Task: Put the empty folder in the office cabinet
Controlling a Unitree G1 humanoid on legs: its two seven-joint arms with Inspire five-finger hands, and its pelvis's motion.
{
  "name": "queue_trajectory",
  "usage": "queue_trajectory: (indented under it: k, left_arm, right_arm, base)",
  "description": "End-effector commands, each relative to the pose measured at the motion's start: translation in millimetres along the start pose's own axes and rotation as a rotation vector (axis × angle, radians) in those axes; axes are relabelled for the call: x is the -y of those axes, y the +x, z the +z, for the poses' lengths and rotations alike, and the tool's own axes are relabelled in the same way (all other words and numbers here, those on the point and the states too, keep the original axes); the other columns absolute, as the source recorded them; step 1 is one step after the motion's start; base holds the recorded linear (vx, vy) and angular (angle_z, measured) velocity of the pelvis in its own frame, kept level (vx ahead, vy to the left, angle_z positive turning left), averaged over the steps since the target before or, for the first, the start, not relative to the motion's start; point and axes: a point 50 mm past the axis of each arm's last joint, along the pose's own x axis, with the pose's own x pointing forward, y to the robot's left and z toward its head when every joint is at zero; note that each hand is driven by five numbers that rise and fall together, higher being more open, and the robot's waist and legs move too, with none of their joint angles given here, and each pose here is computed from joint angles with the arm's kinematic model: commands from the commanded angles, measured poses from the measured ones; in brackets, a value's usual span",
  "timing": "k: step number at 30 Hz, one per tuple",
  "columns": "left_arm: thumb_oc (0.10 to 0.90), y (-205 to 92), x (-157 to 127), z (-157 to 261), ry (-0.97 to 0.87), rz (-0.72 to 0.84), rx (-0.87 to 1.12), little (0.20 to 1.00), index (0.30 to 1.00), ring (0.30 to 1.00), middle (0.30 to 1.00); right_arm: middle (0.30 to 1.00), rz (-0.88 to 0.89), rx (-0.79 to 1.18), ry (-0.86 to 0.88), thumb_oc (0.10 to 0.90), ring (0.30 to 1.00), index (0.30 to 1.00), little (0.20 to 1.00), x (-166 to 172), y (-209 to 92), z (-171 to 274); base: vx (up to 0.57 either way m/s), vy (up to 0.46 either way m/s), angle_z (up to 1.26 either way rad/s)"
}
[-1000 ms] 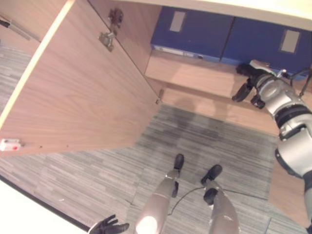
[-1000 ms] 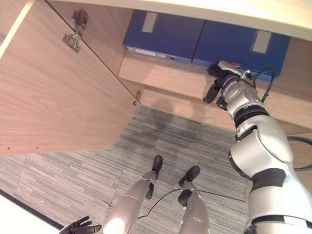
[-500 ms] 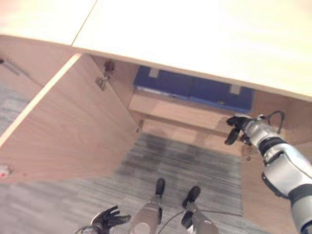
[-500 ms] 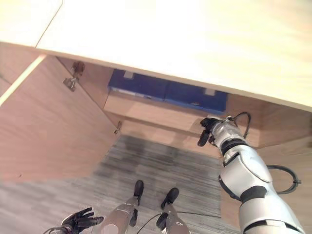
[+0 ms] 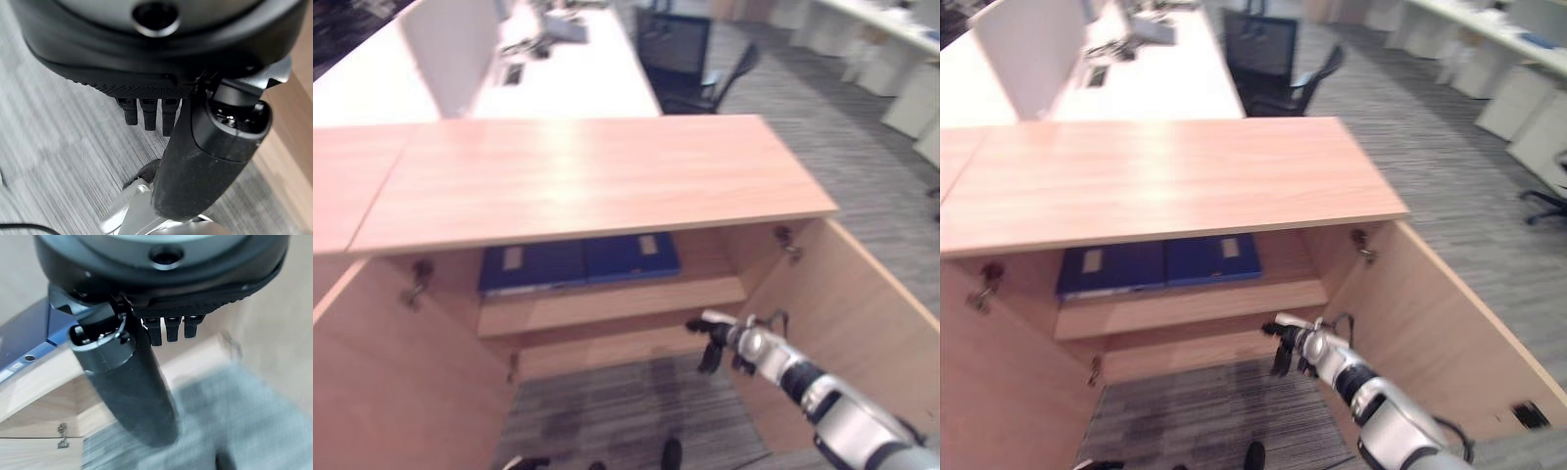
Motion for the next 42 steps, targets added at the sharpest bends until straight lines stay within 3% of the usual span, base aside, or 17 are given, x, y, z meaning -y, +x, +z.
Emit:
queue_trajectory:
  k: [1,3,11,15,20,21,25,31,37,42]
  left_arm:
    - [0.8,4.5,27.7,34.6,0.02,-0.064,0.086,0.9,0.9,0.9,0.9]
    - [0.8,4.8,31.1,30.0,0.03,-0.058,0.065,0.9,0.9,0.9,0.9]
    - [0.8,5.2,37.3,23.6,0.026,-0.026,0.025,0.9,0.9,0.9,0.9]
    - [0.8,5.4,44.2,32.8,0.033,-0.04,0.056,0.9,0.9,0.9,0.9]
    - [0.8,5.4,45.6,36.5,0.04,-0.045,0.068,0.9,0.9,0.9,0.9]
    - [0.8,5.4,46.9,33.8,0.051,-0.048,0.057,0.9,0.9,0.9,0.9]
    - [0.8,5.3,45.2,28.7,0.052,-0.045,0.039,0.9,0.9,0.9,0.9]
    - [0.8,4.8,34.9,15.8,0.006,-0.028,-0.002,0.9,0.9,0.9,0.9]
    - [0.8,4.8,26.9,15.6,-0.096,0.009,0.001,0.9,0.9,0.9,0.9]
    - [0.8,5.0,31.0,19.3,-0.086,-0.003,0.017,0.9,0.9,0.9,0.9]
  right_arm:
    - [0.9,-0.14,-0.012,0.205,0.8,0.9,0.9,0.9,32.3,-5.4,-12.1]
    - [0.9,-0.136,-0.117,0.324,0.8,0.9,0.9,0.9,-2.7,-7.3,-52.2]
    - [0.9,-0.22,-0.17,0.411,0.8,0.9,0.9,0.9,-28.4,-23.4,-91.0]
    - [0.9,-0.221,-0.332,0.585,0.8,0.9,0.9,0.9,-60.7,-35.3,-129.2]
    - [0.9,-0.302,-0.431,0.751,0.8,0.9,0.9,0.9,-67.5,-50.8,-157.6]
    - [0.9,-0.387,-0.447,0.839,0.8,0.9,0.9,0.9,-58.9,-60.0,-169.9]
    - [0.9,-0.533,-0.455,0.898,0.8,0.9,0.9,0.9,-35.3,-77.3,-187.6]
    - [0.9,-0.892,-0.392,0.867,0.8,0.9,0.9,0.9,53.1,-131.9,-212.0]
    - [0.9,-1.043,-0.255,0.8,0.8,0.9,0.9,0.9,113.5,-151.4,-191.4]
    - [0.9,-1.113,-0.233,0.742,0.8,0.9,0.9,0.9,134.8,-172.5,-190.6]
  base:
    - [0.1,0.087,-0.72]
    - [0.07,0.098,-0.57]
    - [0.04,0.051,-0.64]
    - [0.0,0.029,-0.28]
    - [-0.01,0.018,-0.13]
    - [-0.02,0.028,-0.24]
    - [-0.02,0.013,-0.14]
    - [-0.02,0.008,-0.05]
    - [-0.08,0.019,-0.14]
    - [-0.13,0.096,-0.83]
